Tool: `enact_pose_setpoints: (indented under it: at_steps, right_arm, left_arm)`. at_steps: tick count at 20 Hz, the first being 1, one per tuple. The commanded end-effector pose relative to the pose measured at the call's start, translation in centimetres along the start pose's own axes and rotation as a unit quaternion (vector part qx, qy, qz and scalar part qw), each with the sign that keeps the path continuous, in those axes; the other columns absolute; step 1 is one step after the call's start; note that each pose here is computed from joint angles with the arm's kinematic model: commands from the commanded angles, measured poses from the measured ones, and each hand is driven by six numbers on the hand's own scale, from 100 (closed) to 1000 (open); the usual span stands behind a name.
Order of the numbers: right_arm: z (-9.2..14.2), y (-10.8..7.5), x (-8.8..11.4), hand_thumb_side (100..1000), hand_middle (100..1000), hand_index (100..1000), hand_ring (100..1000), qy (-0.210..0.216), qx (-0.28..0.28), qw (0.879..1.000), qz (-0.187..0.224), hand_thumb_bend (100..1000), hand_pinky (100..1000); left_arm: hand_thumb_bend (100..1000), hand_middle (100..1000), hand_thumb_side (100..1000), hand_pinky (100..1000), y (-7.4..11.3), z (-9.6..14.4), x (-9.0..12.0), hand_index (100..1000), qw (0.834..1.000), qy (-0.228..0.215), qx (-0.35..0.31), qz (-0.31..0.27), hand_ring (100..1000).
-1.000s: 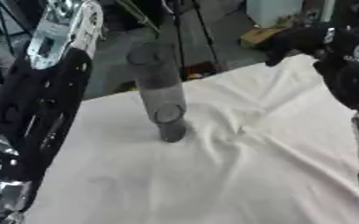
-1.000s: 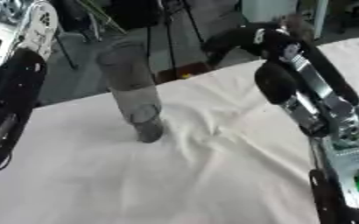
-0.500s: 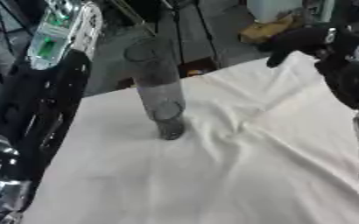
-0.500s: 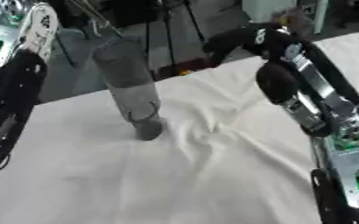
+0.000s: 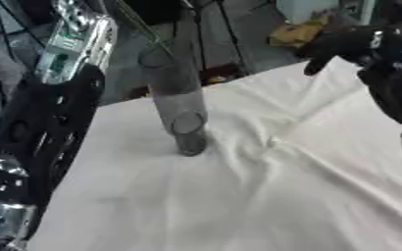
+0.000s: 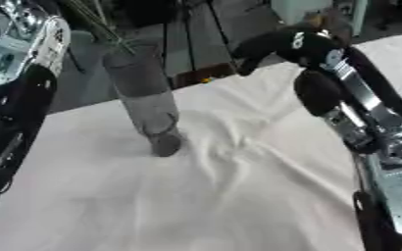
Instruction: Arrange flowers into the vase.
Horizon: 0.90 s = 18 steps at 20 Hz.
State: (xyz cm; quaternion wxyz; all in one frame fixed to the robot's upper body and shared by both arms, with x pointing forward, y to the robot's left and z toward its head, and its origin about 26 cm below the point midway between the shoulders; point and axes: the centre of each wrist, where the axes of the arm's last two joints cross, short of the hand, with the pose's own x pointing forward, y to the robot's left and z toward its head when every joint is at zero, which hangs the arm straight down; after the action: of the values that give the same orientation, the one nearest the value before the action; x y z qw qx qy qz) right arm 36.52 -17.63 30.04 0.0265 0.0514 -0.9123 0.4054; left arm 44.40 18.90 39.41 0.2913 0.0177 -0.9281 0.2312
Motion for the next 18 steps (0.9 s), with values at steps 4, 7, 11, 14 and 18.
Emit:
enact_pose_setpoints:
  at_steps: [4,7,11,14,18]
  right_arm:
    - [-0.8,-1.0,0.4,1000,578,825,762,-0.016,-0.002,1.0,0.008,269,766]
    - [-0.8,-1.1,0.5,1000,576,825,761,-0.016,-0.002,1.0,0.008,275,766]
    - [-0.7,-1.1,0.5,1000,572,825,761,-0.015,-0.001,1.0,0.008,275,766]
    - [-0.6,-1.2,0.5,1000,571,826,761,-0.014,-0.001,1.0,0.008,279,767]
    - [-0.5,-1.3,0.5,1000,569,826,761,-0.013,0.0,1.0,0.008,278,767]
  left_arm:
    - [100,100,826,100,0.2,-0.7,0.4,104,1.0,-0.012,0.003,-0.011,100]
    - [100,100,827,100,0.3,-0.6,0.0,104,1.0,-0.009,0.004,-0.017,100]
    - [100,100,830,100,0.3,-0.5,-0.4,105,1.0,-0.008,0.003,-0.019,100]
    - [100,100,833,100,0.3,-0.5,-0.8,105,1.0,-0.007,0.002,-0.026,100]
    - [100,100,834,100,0.3,-0.5,-1.2,106,0.999,-0.002,0.003,-0.032,100]
